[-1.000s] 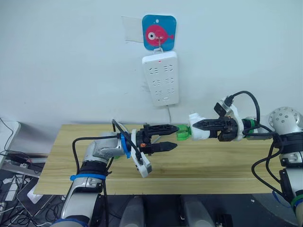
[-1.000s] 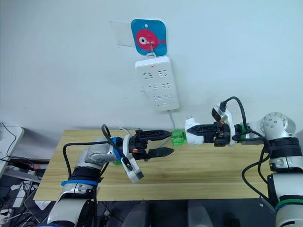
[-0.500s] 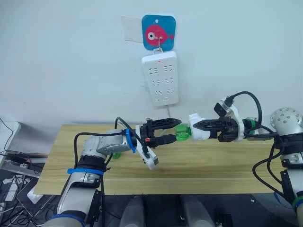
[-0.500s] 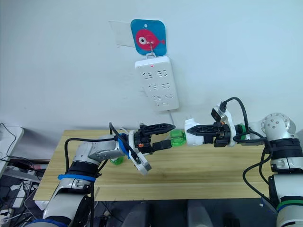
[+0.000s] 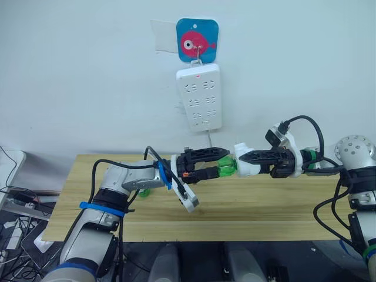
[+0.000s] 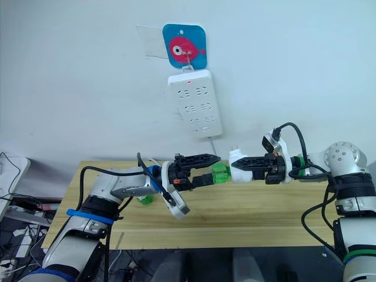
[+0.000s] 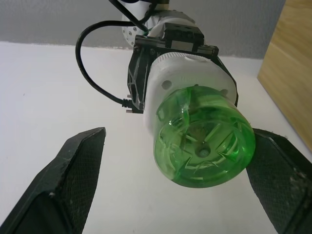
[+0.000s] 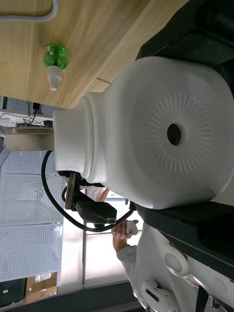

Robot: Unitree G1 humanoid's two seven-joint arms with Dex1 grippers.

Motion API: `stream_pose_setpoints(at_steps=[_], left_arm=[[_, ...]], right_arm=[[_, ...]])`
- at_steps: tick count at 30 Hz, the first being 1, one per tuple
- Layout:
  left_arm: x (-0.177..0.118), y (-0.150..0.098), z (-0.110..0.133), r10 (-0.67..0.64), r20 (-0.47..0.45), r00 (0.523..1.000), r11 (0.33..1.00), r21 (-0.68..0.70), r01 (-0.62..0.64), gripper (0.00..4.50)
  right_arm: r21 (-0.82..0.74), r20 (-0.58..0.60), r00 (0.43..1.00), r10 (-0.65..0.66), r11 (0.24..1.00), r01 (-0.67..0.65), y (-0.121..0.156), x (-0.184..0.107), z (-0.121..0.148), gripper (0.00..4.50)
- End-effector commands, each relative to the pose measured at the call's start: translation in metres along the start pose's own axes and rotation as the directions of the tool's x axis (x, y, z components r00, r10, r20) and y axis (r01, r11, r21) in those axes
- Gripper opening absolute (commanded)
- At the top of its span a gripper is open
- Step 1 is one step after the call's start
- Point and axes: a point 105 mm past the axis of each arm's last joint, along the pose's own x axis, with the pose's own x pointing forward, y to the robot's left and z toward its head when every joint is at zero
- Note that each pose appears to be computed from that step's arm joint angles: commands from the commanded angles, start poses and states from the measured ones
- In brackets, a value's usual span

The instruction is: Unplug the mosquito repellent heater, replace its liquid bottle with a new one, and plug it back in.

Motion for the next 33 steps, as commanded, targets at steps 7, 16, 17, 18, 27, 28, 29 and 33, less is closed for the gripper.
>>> stream_pose_setpoints(at_steps=[7,16,17,18,27,28,29,33], left_arm=[[0.006,0.007,0.011,0.028,0.072,0.997,1.000,0.012,-0.029,2.79],[0.004,0.015,0.010,0.113,0.065,0.991,0.983,-0.154,-0.102,2.20],[0.006,0.020,0.015,0.150,0.085,0.985,0.964,-0.235,-0.126,2.20],[0.008,0.023,0.015,0.155,0.069,0.985,0.943,-0.306,-0.127,2.20],[0.024,0.067,0.002,0.197,-0.069,0.978,0.121,-0.988,-0.094,2.20],[0.021,0.068,-0.004,0.194,-0.104,0.976,-0.067,-0.993,-0.093,2.20],[0.020,0.069,-0.006,0.187,-0.115,0.976,-0.192,-0.978,-0.078,2.20],[-0.003,0.053,-0.022,0.185,-0.187,0.965,-0.743,-0.669,0.013,2.20]], right_arm=[[-0.044,-0.006,0.999,0.037,0.998,-0.037,0.013,0.001,0.002,2.99],[-0.049,-0.011,0.999,0.030,0.998,-0.030,0.013,0.000,0.002,2.99],[-0.051,-0.012,1.000,0.026,0.998,-0.026,0.013,-0.001,0.002,2.99],[-0.053,-0.014,1.000,0.021,0.998,-0.021,0.013,-0.001,0.001,2.99],[-0.065,-0.032,0.999,-0.005,0.998,0.003,0.014,-0.010,-0.006,2.99],[-0.066,-0.030,1.000,-0.007,0.998,0.005,0.014,-0.011,-0.005,2.99],[-0.066,-0.029,1.000,-0.009,0.998,0.007,0.014,-0.011,-0.005,2.99],[-0.071,-0.036,0.999,-0.007,0.997,0.004,0.013,-0.009,-0.007,2.99]])
